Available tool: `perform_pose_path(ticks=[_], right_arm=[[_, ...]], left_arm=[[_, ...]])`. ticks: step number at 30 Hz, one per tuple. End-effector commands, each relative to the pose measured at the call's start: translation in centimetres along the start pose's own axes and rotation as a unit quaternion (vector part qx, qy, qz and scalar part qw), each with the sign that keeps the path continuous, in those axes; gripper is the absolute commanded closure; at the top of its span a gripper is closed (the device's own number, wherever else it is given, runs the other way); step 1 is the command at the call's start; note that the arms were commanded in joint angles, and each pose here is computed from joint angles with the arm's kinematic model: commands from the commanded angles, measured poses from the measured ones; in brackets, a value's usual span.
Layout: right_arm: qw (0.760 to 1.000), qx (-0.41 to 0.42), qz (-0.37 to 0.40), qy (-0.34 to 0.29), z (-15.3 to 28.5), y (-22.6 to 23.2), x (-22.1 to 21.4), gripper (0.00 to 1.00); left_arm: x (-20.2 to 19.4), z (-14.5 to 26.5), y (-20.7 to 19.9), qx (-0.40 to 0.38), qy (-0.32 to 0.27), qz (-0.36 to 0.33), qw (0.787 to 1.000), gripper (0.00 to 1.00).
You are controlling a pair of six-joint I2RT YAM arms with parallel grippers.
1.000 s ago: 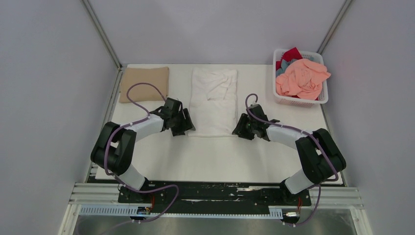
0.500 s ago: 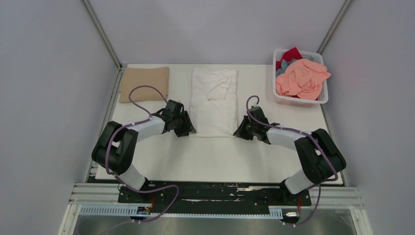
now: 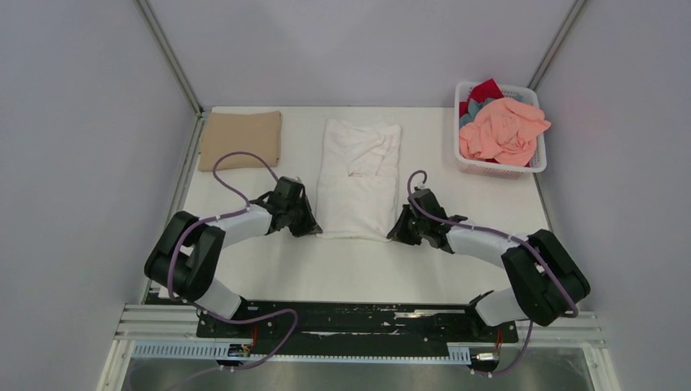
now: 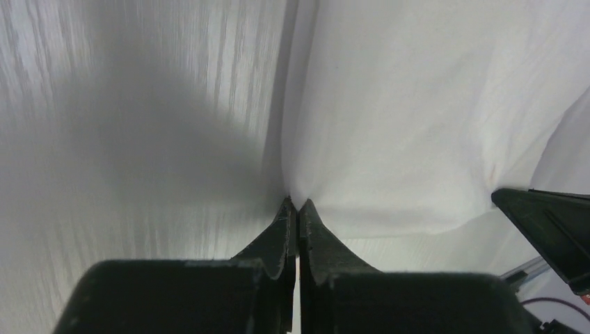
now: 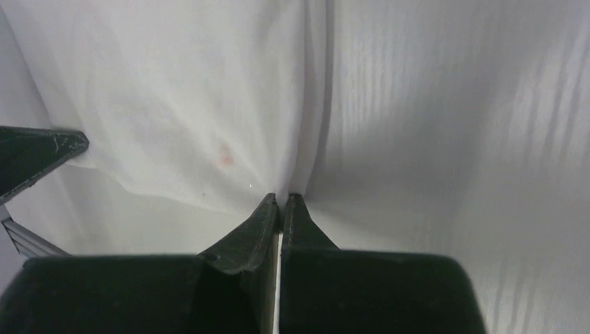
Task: Fold and stack the t-shirts
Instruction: Fold the long partially folded tshirt into a neat square
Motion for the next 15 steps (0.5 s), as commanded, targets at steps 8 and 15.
perform_pose_path(ticks=[8, 15], right_arm=[[0.995, 0.036, 0.088, 0.043, 10.2, 1.7, -6.6, 1.0], [0.976, 0.172, 0.117, 0.063, 15.9, 3.5, -8.2, 1.0]], left_arm=[[-8.0, 9.6, 1.7, -0.05, 0.033, -0.079, 0.995, 1.0], [-9.3, 16.7, -0.7, -0.191, 0.012, -0.124, 0.974, 1.0]])
Point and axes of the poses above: each gripper's point midway between its finger pads, its own z axis back along the fingers, its own y axis along the line the jaws close on, x = y × z, the point moved 7 cm from there along z, back along the fingers, and after that the axes turned 1 degree about -z, right-handed, at the moved point
